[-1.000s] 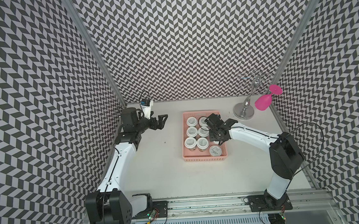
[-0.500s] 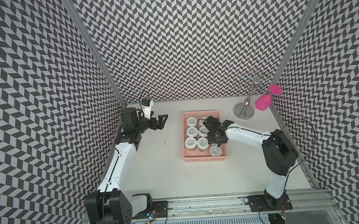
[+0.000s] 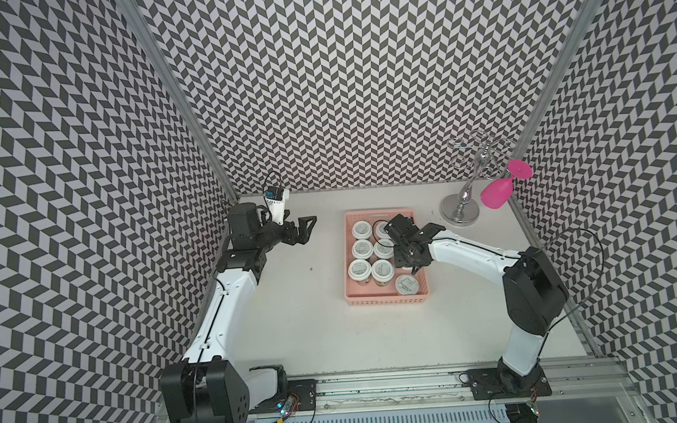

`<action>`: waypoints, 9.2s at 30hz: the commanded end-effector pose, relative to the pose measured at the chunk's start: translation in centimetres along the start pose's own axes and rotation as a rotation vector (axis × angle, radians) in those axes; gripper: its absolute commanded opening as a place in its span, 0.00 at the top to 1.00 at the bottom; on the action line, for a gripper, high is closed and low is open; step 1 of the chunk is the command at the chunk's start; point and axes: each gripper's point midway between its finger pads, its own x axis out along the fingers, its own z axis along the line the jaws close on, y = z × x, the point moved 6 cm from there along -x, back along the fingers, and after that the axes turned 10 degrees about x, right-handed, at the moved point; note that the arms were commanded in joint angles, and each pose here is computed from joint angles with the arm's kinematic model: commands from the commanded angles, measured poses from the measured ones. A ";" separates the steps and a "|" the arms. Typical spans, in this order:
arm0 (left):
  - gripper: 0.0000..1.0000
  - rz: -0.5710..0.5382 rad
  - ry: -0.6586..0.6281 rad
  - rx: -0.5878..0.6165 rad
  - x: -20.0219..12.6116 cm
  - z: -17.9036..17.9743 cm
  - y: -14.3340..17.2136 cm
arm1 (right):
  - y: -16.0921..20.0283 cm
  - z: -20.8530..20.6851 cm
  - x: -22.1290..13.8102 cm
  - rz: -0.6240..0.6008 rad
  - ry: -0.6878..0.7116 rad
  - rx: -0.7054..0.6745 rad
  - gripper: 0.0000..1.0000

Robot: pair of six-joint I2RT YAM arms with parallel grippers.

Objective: Put the yogurt in the basket
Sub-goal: Pick up the yogurt from the basket, then place the yogurt in the basket, then reset both arms

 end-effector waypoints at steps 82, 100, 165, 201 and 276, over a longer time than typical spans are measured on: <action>0.19 -0.175 1.238 -0.051 4.7 -21.6 -10.2 | -5.4 -1.0 -22.5 -0.040 -1.606 0.000 0.40; 0.28 -0.175 1.233 -0.059 4.7 -21.6 -10.3 | -5.5 -1.1 -22.3 -0.050 -1.599 0.009 0.33; 0.37 0.640 0.711 0.927 17.4 -28.8 3.5 | -0.5 -19.9 -16.6 -0.862 -0.268 0.231 0.00; 0.33 0.620 0.591 0.868 22.2 -27.7 8.4 | -0.4 -19.9 -16.7 -0.874 -0.252 0.221 0.00; 0.00 -0.034 -0.300 0.259 1.7 -1.1 -0.8 | -2.2 -20.7 -10.6 -1.019 -0.152 0.407 0.00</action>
